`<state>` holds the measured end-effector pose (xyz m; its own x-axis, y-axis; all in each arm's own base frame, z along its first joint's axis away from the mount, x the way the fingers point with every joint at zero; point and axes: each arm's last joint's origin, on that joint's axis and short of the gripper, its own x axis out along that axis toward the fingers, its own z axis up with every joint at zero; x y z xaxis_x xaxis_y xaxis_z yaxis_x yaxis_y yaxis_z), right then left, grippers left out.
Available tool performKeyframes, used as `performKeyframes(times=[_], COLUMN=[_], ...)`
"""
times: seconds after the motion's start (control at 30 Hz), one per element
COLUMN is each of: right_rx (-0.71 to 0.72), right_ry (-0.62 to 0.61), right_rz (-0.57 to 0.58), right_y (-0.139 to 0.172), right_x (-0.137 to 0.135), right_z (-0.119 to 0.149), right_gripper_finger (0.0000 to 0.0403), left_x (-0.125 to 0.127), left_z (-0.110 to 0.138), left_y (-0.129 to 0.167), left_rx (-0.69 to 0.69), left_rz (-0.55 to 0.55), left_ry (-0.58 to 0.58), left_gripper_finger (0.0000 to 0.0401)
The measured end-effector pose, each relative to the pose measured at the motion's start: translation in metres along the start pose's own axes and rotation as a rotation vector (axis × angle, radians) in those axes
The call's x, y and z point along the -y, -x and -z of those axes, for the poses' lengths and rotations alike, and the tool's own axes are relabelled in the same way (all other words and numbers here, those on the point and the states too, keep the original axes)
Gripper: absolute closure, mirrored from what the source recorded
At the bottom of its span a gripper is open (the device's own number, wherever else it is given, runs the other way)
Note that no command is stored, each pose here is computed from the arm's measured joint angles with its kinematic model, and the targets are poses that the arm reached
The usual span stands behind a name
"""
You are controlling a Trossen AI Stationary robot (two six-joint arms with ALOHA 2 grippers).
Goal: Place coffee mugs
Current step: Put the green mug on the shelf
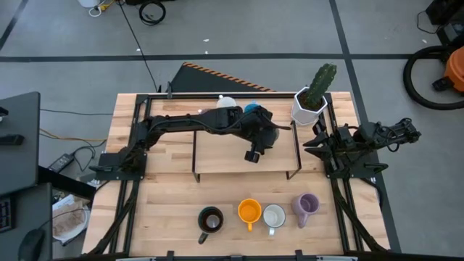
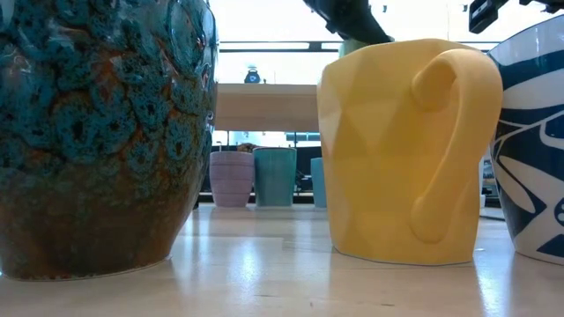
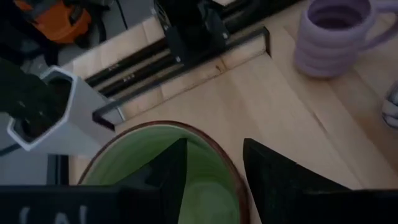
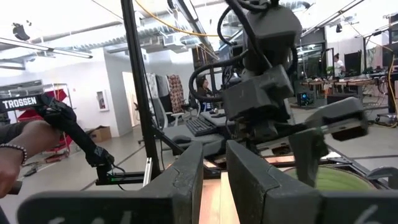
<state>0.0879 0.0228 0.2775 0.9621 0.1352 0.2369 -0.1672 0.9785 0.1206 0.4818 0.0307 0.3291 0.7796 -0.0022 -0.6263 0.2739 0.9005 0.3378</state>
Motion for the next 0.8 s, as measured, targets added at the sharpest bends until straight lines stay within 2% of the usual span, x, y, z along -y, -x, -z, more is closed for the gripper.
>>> performKeyframes(times=[0.33, 0.53, 0.63, 0.8], right_rx=[0.033, -0.013, -0.013, -0.031], right_ry=[-0.015, 0.010, 0.012, 0.042], right_rz=[-0.004, 0.001, 0.017, 0.064], right_y=[0.000, 0.000, 0.000, 0.000], right_x=[0.000, 0.000, 0.001, 0.002], right_z=[-0.003, 0.001, 0.001, 0.003], right_gripper_finger=[0.0325, 0.0325, 0.0325, 0.0325], left_x=[-0.005, -0.007, -0.007, -0.008], left_z=[-0.005, -0.005, -0.005, -0.017], left_y=[0.000, 0.000, 0.006, 0.032], left_rx=[0.061, 0.067, 0.056, 0.077], left_rz=[-0.034, -0.046, -0.046, -0.052], left_ry=[-0.011, 0.006, 0.027, 0.033], left_gripper_finger=[0.0237, 0.0237, 0.0237, 0.0237])
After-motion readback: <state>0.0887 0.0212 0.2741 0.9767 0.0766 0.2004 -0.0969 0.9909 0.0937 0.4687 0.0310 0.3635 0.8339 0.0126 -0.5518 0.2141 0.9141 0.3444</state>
